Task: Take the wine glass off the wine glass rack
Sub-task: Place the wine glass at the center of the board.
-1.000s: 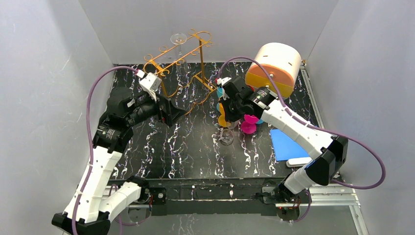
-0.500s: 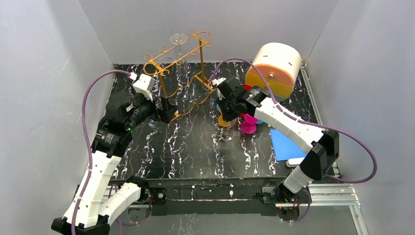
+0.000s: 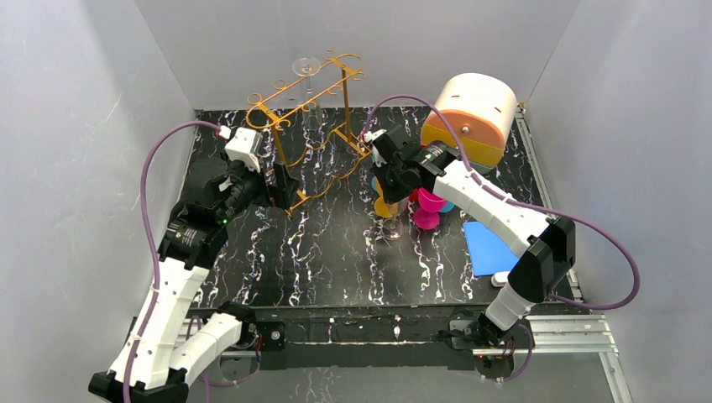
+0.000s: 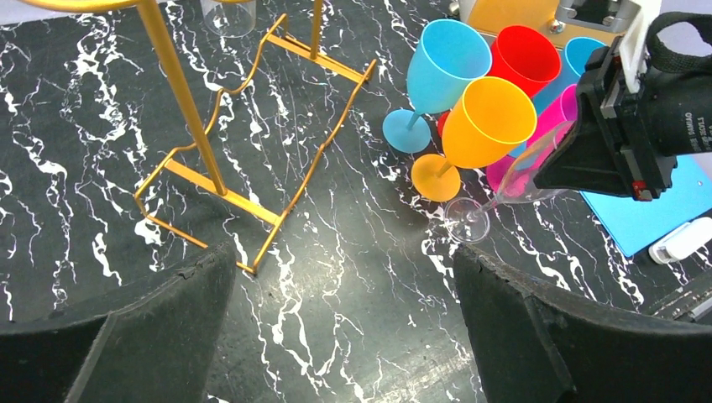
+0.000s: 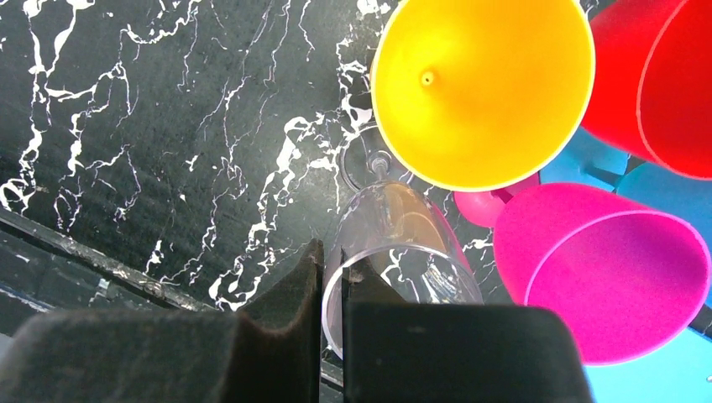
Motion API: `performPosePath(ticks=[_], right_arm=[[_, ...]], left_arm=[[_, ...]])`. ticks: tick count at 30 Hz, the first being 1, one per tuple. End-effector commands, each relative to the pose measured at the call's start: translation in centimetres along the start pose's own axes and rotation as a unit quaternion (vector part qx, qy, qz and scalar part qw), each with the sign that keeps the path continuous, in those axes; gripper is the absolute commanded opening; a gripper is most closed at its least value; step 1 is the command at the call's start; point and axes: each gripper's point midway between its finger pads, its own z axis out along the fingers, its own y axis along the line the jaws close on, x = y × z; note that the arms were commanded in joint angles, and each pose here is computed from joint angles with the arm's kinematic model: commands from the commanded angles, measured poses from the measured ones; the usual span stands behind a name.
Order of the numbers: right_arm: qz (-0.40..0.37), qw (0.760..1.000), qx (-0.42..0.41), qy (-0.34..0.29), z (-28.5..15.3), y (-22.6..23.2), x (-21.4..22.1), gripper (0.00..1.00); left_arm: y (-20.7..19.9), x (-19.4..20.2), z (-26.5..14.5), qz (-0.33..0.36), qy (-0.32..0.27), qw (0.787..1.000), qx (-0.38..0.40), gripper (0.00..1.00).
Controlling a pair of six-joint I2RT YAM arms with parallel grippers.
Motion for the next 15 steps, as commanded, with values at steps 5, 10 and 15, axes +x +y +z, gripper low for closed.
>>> performPosePath(ticks=[5, 10, 15], right_arm=[[-0.025, 1.0, -0.01, -0.015, -0.5, 0.1, -0.9, 0.11], [-0.035, 0.999, -0.032, -0.002, -0.7, 0.7, -0.5, 0.08], [-0.039, 0.999, -0.026, 0.009, -0.5, 0.5, -0.2, 0.11]], left_arm=[[1.5, 1.8, 0.5, -0.013, 0.047, 0.998, -0.043, 0.98], [1.3, 1.6, 0.4, -0.007, 0.038, 0.999, -0.034, 0.98], [0.9, 2.0, 0.6, -0.003, 0.053, 0.998, -0.022, 0.98]])
